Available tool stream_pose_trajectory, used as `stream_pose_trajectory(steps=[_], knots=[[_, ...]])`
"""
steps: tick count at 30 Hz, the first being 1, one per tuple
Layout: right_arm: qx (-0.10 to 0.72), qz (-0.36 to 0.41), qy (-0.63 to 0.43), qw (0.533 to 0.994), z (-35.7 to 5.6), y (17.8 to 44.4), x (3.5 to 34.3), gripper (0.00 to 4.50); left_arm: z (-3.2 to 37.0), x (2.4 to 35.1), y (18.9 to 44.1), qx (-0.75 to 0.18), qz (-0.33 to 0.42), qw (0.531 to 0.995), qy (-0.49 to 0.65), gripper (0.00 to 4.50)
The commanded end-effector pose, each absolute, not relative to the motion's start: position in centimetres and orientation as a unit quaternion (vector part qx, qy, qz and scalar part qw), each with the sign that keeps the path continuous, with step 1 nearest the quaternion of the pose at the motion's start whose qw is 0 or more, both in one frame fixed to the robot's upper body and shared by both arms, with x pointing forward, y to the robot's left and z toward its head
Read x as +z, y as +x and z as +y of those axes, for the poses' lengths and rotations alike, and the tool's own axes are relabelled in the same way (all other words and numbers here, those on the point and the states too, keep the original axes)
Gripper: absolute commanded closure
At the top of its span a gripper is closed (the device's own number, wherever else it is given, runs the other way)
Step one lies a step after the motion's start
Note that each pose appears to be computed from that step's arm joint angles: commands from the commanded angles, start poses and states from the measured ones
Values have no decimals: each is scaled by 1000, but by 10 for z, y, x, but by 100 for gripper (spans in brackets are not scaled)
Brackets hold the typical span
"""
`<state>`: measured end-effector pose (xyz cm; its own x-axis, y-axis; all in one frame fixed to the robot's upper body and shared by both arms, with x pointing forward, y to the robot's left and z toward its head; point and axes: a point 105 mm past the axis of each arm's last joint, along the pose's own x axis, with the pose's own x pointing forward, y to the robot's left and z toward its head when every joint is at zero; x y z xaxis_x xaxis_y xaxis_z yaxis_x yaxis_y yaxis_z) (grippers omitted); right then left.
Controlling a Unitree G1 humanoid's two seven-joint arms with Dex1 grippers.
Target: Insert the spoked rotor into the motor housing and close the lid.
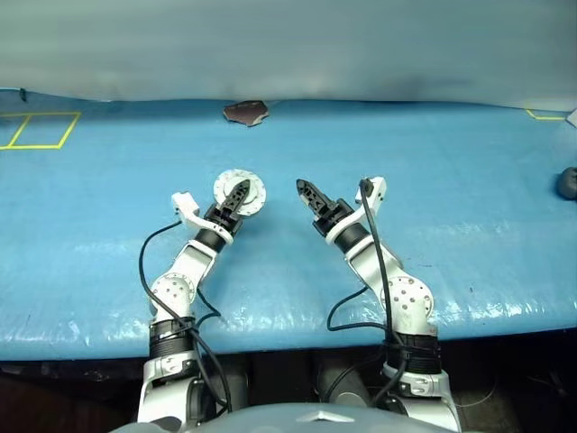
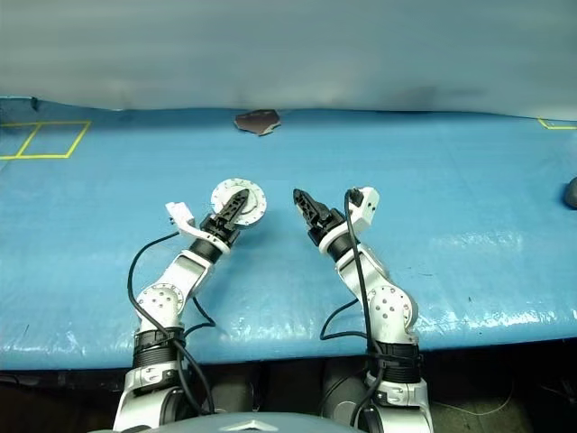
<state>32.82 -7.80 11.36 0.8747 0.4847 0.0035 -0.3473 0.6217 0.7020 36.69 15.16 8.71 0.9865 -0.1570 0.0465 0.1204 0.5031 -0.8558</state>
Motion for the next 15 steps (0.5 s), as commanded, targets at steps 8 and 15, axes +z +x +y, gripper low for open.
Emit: stream_pose_trajectory(steps=[8,15], knots=[[398,66,63,913,-43,292,98,134,227,97,380,83,-49,913,-396,184],[454,38,30,890,-31,280,97,134,249,85,373,102,-50,914,-390,184]])
